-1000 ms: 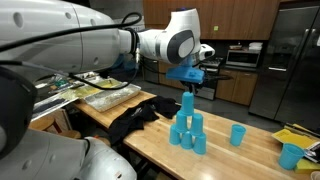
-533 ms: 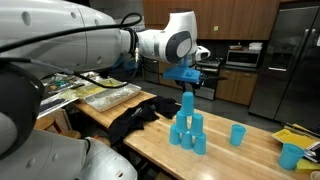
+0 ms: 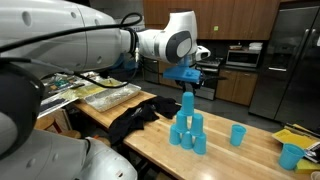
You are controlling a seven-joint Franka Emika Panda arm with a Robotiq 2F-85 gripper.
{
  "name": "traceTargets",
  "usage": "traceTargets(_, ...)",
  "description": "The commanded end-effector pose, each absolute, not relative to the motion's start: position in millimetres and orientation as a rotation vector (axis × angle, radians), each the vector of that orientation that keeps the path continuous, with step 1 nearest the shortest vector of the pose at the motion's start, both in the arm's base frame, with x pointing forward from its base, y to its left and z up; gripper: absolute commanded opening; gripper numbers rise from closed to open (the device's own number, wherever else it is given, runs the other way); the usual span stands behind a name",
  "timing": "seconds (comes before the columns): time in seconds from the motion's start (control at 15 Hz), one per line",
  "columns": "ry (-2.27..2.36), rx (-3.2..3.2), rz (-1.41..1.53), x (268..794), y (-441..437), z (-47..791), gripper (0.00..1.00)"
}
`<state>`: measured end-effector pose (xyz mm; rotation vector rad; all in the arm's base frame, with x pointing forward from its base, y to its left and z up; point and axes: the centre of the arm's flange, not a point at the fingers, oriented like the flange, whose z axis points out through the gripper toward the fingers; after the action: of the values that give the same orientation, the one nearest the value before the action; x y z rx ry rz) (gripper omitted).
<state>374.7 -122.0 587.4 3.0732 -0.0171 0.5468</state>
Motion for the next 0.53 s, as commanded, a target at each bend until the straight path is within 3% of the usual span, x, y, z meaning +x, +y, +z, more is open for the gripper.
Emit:
traceTargets(0.0,-0.017,3.073,0.547,374.7,-122.0,587.3,0.52)
traceTargets(0.07,-0.017,3.073,0.547,374.7,-122.0,587.4,0.77)
traceTargets(0.13,-0.010,3.069,0.551,375.3,-120.3,588.1,0.78)
traceTargets(0.47,0.044,3.056,0.581,378.9,-112.9,593.4,1.00)
